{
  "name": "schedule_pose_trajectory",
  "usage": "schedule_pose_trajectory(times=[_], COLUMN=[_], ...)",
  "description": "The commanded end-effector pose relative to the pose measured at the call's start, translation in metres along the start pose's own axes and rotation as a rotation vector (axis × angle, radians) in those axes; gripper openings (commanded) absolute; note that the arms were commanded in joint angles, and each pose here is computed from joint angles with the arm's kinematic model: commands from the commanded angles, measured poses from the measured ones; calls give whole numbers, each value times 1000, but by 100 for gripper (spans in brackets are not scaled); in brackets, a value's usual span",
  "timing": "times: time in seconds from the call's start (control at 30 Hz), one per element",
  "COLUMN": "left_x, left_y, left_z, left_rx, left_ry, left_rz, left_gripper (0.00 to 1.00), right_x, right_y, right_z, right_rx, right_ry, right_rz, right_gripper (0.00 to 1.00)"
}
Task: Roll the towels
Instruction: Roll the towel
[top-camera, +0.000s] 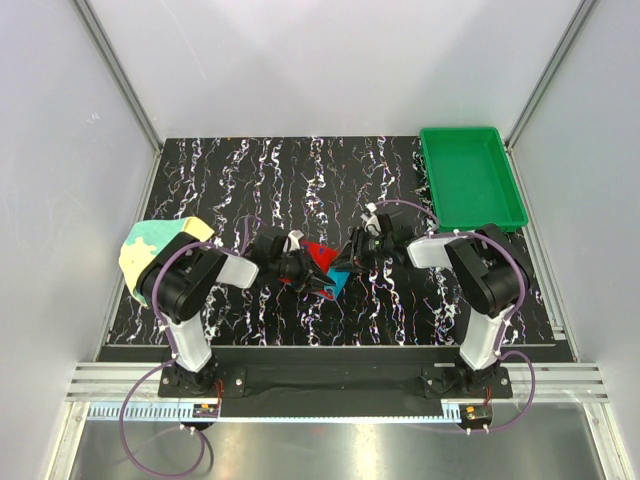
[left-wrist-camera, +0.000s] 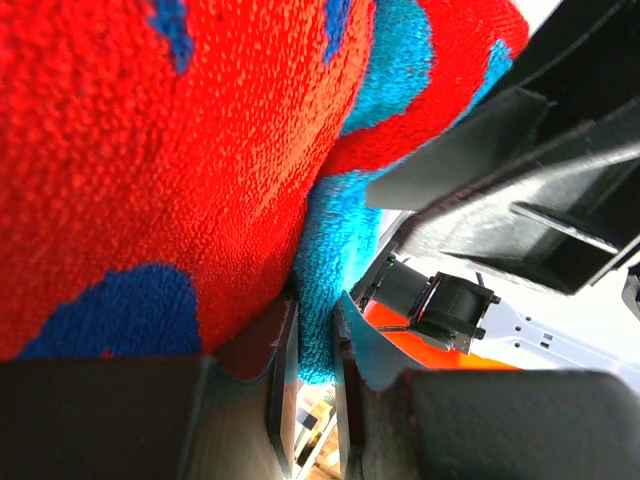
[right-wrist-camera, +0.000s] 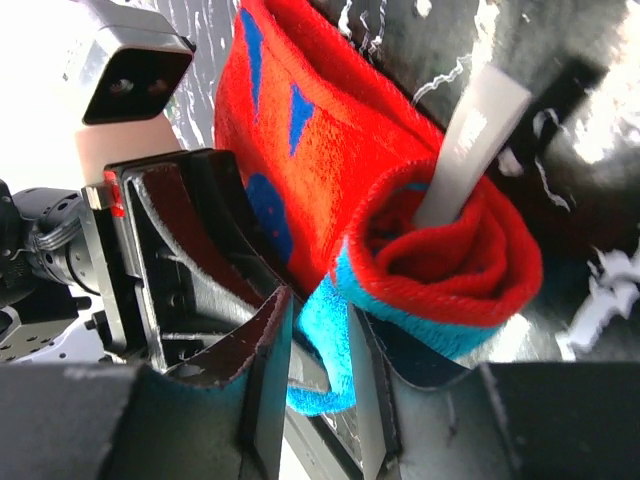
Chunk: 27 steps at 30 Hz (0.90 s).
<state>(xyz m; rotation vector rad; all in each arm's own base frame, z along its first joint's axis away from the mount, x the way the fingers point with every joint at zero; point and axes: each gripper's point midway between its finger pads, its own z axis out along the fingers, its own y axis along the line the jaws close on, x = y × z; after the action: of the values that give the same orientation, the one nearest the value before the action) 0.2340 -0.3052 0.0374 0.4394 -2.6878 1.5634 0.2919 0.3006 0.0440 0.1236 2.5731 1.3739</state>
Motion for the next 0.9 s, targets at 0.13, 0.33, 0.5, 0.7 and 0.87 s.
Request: schedule_pose_trajectory(times=[0.13, 0.33, 0.5, 0.7, 0.87], left_x=[-3, -10, -25, -37, -18], left_y=[10, 26, 10, -30, -76], left_z=[-5, -28, -56, -79, -67], left_rx=[-78, -288, -420, -588, -576], left_ry=[-20, -79, -195, -343, -374], left_rz=[61, 153, 312, 601, 908], left_gripper=[41, 52, 52, 52, 51], right_x=[-9, 3, 12, 16, 19], right_y=[0, -12, -15, -17, -16], right_z=[23, 34, 41, 46, 49], right_rx=[-29, -5, 7, 22, 25], right_ry=[-5, 27, 50, 63, 76], right_rz=[-40, -28, -33, -37, -41], right_gripper=[34, 34, 34, 34, 33])
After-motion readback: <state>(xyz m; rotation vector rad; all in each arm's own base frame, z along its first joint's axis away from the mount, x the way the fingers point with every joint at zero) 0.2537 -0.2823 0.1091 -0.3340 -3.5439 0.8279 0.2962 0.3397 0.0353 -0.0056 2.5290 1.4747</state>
